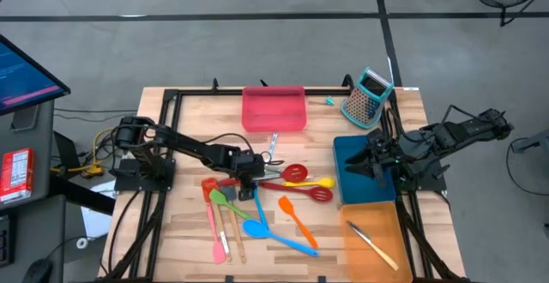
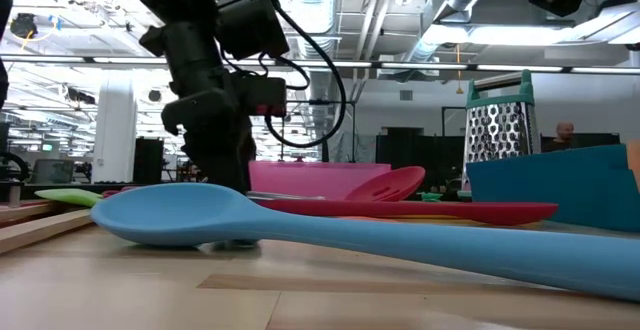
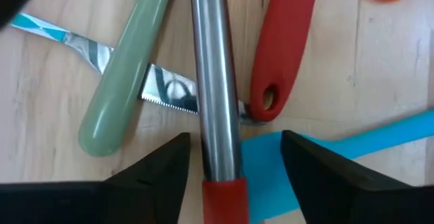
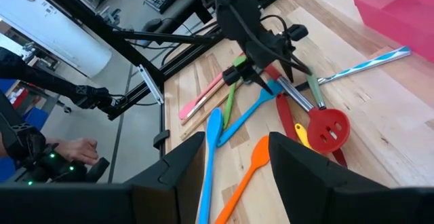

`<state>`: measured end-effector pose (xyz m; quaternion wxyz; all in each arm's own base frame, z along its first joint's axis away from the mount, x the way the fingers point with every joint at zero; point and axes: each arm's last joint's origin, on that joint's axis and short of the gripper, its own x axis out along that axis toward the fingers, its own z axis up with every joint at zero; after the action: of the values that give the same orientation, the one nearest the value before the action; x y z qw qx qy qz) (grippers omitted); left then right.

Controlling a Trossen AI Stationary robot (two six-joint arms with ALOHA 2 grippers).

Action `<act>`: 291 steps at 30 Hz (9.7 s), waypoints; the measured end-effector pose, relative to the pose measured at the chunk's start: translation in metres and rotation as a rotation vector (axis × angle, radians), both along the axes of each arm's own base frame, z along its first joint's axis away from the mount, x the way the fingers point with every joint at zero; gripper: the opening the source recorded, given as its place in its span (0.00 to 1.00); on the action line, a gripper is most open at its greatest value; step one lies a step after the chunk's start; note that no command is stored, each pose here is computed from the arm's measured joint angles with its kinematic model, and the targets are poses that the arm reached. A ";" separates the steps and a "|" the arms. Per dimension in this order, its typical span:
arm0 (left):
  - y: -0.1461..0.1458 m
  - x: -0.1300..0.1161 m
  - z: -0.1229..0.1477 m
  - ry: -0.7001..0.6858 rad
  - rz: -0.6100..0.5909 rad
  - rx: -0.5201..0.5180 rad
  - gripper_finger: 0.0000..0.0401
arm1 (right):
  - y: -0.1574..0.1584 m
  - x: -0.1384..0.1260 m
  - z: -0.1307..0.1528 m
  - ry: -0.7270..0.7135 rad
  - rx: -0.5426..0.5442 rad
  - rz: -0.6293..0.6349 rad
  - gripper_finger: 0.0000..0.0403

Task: Pick & Place Kitchen Items
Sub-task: Put the red serving spoon into the red bin, then put the blue serving spoon into the red bin

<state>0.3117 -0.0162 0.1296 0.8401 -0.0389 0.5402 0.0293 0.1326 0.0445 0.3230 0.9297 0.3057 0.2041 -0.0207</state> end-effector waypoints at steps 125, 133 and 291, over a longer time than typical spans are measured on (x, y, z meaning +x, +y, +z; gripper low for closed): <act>0.188 -0.084 0.174 -0.247 0.423 -0.019 0.09 | -0.005 0.002 0.000 -0.009 0.015 -0.099 0.40; 0.201 -0.071 0.165 -0.149 0.357 0.069 0.09 | -0.012 0.004 0.000 -0.009 0.017 -0.155 0.40; -0.136 0.043 0.103 -0.239 -0.304 -0.054 0.49 | -0.013 0.000 -0.013 0.148 0.027 -0.059 0.40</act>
<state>0.3542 -0.1519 0.2327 0.8918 0.0173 0.4367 -0.1172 0.1326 0.0310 0.3102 0.9068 0.3219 0.2636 -0.0678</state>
